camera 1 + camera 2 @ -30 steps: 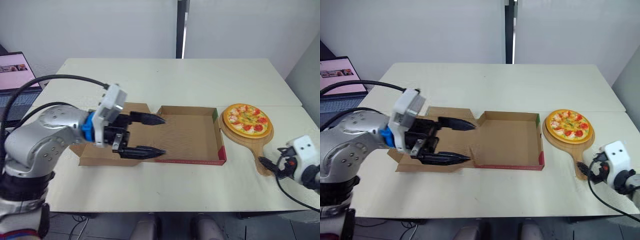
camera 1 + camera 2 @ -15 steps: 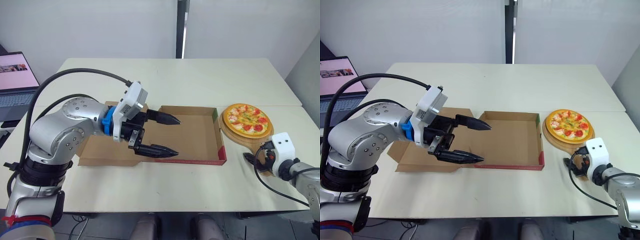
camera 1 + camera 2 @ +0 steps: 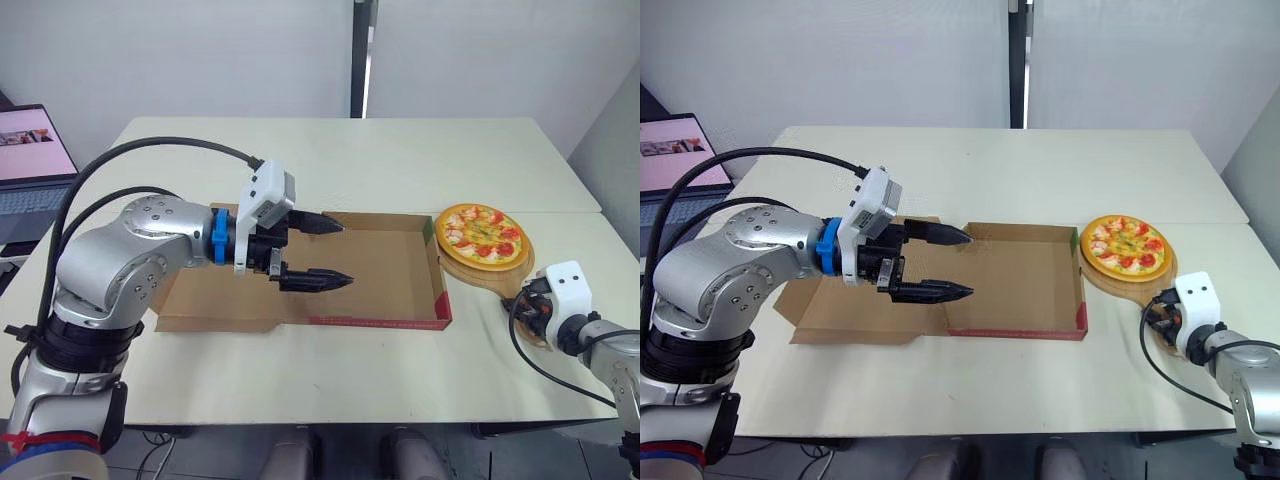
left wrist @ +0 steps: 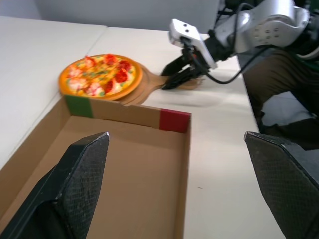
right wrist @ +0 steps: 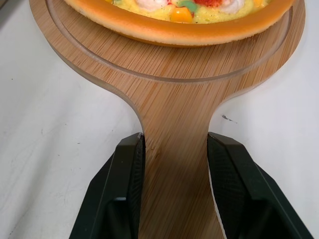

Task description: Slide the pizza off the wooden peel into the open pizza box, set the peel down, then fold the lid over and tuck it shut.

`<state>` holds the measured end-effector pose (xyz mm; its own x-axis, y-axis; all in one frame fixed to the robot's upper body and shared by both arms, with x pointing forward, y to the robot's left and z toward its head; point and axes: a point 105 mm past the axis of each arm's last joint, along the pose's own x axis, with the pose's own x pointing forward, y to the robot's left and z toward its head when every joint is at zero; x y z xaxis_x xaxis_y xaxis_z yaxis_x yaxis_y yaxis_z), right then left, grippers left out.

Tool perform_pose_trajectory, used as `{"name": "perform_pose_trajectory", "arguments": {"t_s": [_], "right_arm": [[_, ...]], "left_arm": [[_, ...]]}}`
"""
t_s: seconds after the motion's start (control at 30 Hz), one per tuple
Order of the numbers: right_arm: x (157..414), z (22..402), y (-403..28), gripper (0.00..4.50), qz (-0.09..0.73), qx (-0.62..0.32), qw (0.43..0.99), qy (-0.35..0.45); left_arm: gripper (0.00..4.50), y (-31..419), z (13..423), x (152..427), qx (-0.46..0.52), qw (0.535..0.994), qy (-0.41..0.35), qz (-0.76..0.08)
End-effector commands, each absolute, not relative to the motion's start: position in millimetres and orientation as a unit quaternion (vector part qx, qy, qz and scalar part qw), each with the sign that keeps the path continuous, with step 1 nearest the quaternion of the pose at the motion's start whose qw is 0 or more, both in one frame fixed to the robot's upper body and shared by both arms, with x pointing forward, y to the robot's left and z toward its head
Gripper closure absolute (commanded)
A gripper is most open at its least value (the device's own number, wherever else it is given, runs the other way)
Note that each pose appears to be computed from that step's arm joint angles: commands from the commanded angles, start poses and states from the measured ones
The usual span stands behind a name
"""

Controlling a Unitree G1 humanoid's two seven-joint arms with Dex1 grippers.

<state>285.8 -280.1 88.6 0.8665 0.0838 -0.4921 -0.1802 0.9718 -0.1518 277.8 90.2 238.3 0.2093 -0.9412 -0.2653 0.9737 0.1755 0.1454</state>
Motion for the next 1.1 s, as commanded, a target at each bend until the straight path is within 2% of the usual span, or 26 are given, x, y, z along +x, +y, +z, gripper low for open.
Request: {"name": "perform_pose_trajectory", "arguments": {"t_s": [0.03,0.63,1.1], "right_arm": [[282.8,85.7,-287.8,2.88,0.044,-0.087,0.963,0.251],[292.3,111.4,-314.7,2.88,-0.044,-0.067,0.985,0.153],[307.8,139.3,-316.1,2.88,-0.037,-0.063,0.992,0.103]], "left_arm": [[0.0,93.4,249.9,277.3,0.15,0.779,0.033,-0.608],[0.0,109.8,257.2,283.5,0.162,0.803,0.031,-0.572],[0.0,140.7,263.6,288.7,0.175,0.837,0.037,-0.517]]}}
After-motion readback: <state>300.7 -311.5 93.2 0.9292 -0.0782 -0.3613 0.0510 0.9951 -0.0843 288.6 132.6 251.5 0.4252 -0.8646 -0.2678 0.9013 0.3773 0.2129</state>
